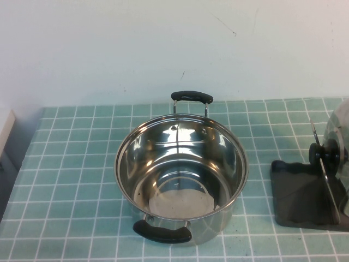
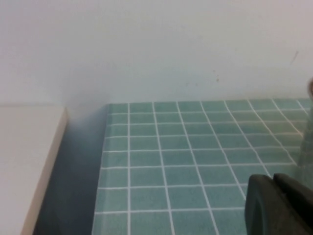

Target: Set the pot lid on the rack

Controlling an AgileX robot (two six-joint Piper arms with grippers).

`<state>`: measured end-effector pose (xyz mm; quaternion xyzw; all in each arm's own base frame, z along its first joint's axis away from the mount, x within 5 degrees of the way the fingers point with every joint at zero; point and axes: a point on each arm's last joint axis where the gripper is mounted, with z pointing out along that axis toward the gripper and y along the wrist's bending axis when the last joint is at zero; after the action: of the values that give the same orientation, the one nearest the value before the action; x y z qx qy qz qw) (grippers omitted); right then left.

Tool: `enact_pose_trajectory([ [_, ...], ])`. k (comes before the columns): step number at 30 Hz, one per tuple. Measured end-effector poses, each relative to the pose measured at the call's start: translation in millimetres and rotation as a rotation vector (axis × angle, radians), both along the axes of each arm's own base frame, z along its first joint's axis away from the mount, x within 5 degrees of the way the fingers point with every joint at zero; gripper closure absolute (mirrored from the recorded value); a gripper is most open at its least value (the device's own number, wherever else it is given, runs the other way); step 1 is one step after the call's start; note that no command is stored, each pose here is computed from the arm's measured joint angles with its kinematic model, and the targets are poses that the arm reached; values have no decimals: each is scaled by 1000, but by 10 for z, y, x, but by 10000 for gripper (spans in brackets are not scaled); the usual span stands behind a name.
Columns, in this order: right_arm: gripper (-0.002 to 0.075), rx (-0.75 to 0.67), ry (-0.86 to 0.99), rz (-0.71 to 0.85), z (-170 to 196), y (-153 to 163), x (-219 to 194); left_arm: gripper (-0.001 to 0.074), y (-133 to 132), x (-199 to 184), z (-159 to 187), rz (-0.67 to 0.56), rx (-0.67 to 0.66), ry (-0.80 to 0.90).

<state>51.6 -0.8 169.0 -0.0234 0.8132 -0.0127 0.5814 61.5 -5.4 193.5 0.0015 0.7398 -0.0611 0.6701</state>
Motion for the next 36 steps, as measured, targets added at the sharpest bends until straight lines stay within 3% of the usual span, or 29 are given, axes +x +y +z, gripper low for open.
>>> enact_pose_trajectory([
  [5,727,-1,0,0,0,0,0,736,51,-47,6,82,-7,-29],
  [10,727,-1,0,0,0,0,0,737,67,-65,-103,107,-2,89],
  [18,727,-1,1,0,-1,-1,0,737,17,-81,-162,17,21,153],
  [36,727,-1,1,0,-1,-1,0,737,10,-84,-159,9,12,154],
])
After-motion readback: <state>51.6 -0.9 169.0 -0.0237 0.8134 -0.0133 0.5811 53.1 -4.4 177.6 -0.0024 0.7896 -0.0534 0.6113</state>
